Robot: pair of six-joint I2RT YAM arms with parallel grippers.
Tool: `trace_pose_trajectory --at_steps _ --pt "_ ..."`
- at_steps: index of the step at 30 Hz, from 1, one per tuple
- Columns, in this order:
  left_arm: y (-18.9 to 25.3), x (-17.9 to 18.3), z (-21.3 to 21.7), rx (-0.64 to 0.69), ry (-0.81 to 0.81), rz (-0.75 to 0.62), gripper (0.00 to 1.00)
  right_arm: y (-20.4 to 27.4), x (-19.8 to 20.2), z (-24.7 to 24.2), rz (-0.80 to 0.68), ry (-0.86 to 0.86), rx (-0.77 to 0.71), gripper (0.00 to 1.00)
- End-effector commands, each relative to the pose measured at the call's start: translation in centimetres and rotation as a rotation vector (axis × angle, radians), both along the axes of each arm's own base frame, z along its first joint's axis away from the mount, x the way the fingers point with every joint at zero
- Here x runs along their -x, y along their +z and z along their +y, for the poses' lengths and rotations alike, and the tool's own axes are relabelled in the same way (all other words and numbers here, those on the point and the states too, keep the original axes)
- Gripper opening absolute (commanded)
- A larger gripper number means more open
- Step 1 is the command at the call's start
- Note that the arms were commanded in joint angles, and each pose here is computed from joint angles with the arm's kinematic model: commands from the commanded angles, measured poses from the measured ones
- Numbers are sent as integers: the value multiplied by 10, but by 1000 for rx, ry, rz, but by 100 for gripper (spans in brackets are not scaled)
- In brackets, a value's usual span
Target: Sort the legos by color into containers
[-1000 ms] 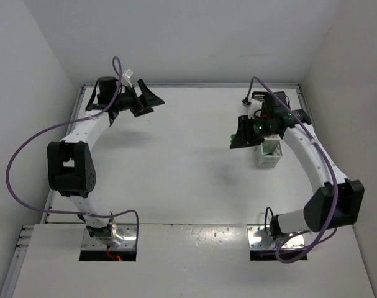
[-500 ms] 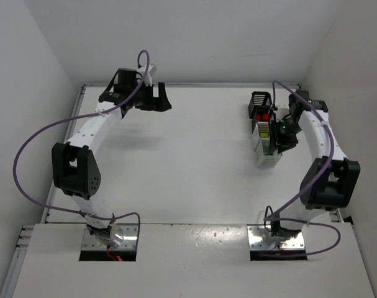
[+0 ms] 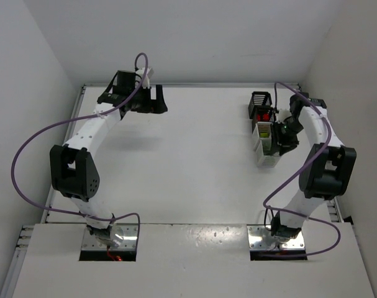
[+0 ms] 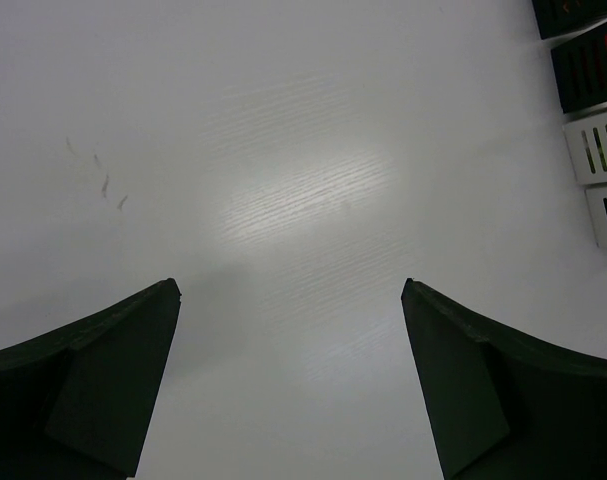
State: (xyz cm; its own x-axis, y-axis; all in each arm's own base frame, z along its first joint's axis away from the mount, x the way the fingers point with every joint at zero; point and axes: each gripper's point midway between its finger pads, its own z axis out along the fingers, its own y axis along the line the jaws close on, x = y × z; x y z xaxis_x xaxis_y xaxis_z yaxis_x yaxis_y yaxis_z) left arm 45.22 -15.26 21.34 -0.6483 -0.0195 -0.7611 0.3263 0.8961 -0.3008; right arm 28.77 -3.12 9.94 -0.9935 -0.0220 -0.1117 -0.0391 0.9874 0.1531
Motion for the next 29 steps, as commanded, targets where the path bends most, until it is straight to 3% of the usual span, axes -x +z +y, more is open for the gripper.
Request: trace_pose_trajectory --at_steps 1,3,9,16,22,25,29 --pt "20 0 -3 22 -22 -33 100 16 -21 1 -80 2 -22 20" --pt "23 0 -3 13 -29 -41 100 20 -22 2 -84 15 -31 38" --pt "22 2 -3 3 -48 -40 100 47 -23 15 -170 58 -78 61" --pt "18 2 4 -1 -55 -38 100 74 -29 16 -265 75 -72 69" --pt "21 8 52 -50 69 -55 100 172 -92 12 -618 66 -53 81" --pt "14 20 70 -67 118 -40 100 200 -113 2 -710 52 -22 86" --pt "20 29 92 -112 144 -100 100 185 -126 -9 -674 41 -2 89"
